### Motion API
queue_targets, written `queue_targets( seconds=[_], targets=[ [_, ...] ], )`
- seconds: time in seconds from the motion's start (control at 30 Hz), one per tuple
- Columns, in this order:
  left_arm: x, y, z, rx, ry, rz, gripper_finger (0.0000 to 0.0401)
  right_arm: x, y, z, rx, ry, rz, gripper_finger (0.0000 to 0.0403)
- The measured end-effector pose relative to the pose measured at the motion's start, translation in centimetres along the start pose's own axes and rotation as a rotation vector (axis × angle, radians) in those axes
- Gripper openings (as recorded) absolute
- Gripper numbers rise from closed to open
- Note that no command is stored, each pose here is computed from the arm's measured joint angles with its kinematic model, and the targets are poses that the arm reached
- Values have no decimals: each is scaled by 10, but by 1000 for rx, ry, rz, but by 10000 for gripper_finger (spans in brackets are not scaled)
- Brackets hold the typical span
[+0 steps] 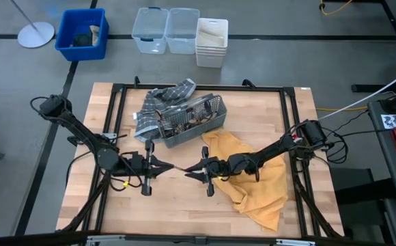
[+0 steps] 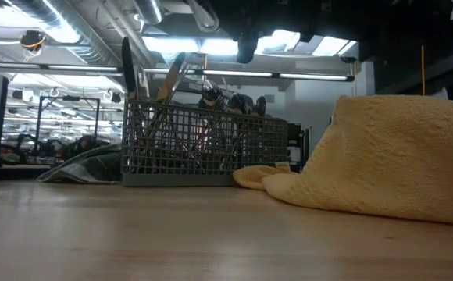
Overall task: Sort silverware
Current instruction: Put the silver knife into the gray silverware basket
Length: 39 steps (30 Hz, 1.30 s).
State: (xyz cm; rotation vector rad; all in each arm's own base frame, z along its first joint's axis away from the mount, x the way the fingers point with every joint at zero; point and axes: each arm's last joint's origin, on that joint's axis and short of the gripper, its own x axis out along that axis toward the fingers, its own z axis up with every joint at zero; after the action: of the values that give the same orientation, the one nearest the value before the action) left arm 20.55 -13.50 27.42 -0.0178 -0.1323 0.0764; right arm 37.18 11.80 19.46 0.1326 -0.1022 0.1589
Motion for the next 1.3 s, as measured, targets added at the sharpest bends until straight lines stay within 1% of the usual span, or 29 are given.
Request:
queue_targets(
  seconds=[0.13,0.23,0.33,0.5,0.63,0.7,0.77,0.83,0.87,0.93,0.97,1.07,1.13,1.2,1.3],
  targets=[
    [-4,5,7,35,-10,29,1,0,0,0,0,-2,-2,97],
    [-8,10,16,58,-29,60,1,0,-1,1,-8,-5,-8,98],
    [-14,17,22,101,-5,104,1,-1,-1,4,-37,15,-16,94],
    [-28,34,32,144,43,168,1,-5,-2,13,-72,103,-65,91],
    [-36,50,44,162,23,216,1,-10,-4,17,-94,183,-117,91],
    [-41,62,50,202,31,317,0,-13,-1,13,-103,246,-92,90],
    [-45,68,55,183,11,325,0,-16,0,12,-116,305,-80,90],
    [-49,74,55,222,36,344,1,-18,-2,15,-114,324,-99,90],
    [-52,76,56,211,35,334,1,-19,-3,15,-102,341,-113,90],
    [-57,83,58,192,42,360,1,-21,-5,12,-67,382,-135,90],
    [-59,86,57,186,56,378,1,-22,-5,9,-48,406,-132,90],
    [-63,92,51,162,102,378,1,-24,-4,4,-5,462,-132,90],
    [-65,95,46,155,142,380,1,-26,-5,1,-3,502,-144,90],
    [-65,99,40,165,183,412,1,-28,-7,-2,-10,538,-151,90],
    [-65,101,34,150,224,425,1,-29,-6,-4,-12,560,-148,90]
  ],
)
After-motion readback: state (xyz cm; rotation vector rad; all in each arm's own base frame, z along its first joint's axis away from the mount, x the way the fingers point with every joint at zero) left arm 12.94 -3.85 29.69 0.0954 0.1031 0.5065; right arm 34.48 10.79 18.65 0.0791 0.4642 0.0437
